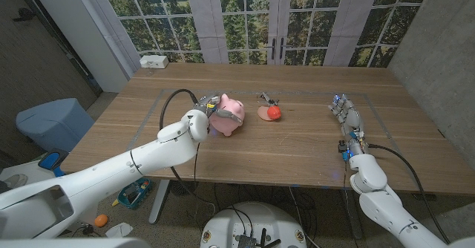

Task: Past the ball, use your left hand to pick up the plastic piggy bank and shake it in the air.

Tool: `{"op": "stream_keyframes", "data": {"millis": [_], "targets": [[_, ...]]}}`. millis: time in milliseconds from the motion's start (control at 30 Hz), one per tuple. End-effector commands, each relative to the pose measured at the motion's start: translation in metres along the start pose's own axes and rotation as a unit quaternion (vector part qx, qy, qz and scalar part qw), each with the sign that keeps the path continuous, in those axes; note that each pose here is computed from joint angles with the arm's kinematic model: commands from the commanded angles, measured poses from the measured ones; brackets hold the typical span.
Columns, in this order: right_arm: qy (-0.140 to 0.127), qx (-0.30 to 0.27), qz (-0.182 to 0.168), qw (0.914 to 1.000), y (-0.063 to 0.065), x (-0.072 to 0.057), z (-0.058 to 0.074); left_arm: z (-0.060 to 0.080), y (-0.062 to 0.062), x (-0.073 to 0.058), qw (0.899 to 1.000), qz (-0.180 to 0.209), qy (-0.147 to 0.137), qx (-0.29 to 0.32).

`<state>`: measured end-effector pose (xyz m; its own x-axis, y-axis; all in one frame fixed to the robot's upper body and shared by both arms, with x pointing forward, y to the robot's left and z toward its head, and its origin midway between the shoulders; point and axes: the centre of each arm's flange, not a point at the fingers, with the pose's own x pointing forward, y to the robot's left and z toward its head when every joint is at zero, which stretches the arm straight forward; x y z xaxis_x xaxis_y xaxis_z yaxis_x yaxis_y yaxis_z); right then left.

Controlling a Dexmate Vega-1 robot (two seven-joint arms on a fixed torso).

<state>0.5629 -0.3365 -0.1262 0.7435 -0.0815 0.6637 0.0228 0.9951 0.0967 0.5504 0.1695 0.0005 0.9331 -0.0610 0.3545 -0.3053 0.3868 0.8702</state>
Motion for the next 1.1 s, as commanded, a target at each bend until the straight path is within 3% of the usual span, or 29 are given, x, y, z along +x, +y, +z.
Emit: {"op": "stream_keyframes", "data": {"millis": [33, 533, 633, 1100], "targets": [[0.000, 0.001, 0.009, 1.0000, 0.006, 0.004, 0.000, -0.011, 0.016, -0.014, 0.996, 0.067, -0.019, -0.056], [0.005, 0.008, 0.035, 0.9993, 0.022, 0.016, -0.004, -0.033, 0.029, -0.017, 0.988, 0.112, -0.033, -0.099], [0.006, 0.008, 0.038, 0.9992, 0.024, 0.018, -0.004, -0.038, 0.032, -0.017, 0.985, 0.121, -0.025, -0.117], [0.016, 0.011, 0.059, 0.9980, 0.039, 0.023, -0.010, -0.056, 0.045, -0.006, 0.978, 0.146, -0.029, -0.146]]}}
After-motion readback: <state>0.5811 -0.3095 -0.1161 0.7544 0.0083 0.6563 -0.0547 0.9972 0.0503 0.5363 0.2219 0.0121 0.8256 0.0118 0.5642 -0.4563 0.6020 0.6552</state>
